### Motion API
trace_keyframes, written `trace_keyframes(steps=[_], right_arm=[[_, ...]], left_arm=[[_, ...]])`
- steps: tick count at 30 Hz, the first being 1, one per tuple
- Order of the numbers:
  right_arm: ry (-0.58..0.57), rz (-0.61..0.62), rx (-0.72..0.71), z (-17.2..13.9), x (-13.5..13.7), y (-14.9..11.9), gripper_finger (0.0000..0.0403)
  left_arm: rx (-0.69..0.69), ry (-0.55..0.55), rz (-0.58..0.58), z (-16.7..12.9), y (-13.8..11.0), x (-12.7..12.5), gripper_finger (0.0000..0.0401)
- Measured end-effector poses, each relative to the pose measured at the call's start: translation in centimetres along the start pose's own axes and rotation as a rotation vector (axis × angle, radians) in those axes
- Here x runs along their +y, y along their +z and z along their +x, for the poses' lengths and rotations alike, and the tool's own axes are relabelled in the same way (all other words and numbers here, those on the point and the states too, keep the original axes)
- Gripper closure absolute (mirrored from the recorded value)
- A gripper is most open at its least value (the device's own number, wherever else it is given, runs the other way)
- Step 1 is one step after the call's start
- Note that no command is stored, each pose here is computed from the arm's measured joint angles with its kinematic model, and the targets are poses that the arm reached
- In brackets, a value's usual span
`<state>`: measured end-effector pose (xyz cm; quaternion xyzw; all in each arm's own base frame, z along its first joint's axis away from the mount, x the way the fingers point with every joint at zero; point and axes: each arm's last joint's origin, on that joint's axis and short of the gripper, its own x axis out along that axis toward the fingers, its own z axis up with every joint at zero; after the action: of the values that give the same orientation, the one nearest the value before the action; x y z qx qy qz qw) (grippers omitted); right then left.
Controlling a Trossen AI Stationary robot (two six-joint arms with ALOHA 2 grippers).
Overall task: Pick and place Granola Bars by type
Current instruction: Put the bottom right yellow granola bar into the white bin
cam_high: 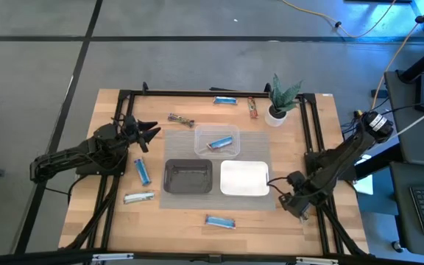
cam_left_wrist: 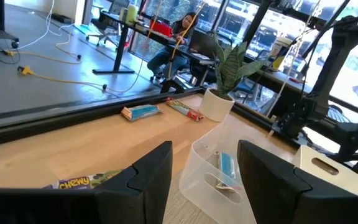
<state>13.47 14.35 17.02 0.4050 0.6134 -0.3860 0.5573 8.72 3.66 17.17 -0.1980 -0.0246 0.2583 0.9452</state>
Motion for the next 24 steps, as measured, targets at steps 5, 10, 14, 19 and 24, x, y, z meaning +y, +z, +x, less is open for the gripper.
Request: trace_keyframes(steps=[5, 10, 14, 19, 24], right_arm=[[-0.030, 0.044, 0.043, 1.9, -0.9, 0.4, 0.0115], [0.080, 0.032, 0.095, 3.6, -0.7, 0.5, 0.0120], [0.077, 0.033, 0.103, 4.0, -1.0, 0.6, 0.0144], [0.059, 0.005, 0.100, 4.1, -1.1, 0.7, 0.0189], [0.053, -0.035, 0.100, 4.1, -1.2, 0.7, 0.0232]], left_arm=[[0.001, -0.001, 0.000, 0.0, 0.0, 0.0, 0.0226], [0.001, -0.001, 0.001, 0.0, 0.0, 0.0, 0.0228], [0.001, 0.001, 0.002, 0.0, 0.0, 0.0, 0.0226], [0.000, 0.002, 0.002, 0.0, 0.0, 0.0, 0.0227], [0.000, 0.002, 0.002, 0.0, 0.0, 0.0, 0.0226]])
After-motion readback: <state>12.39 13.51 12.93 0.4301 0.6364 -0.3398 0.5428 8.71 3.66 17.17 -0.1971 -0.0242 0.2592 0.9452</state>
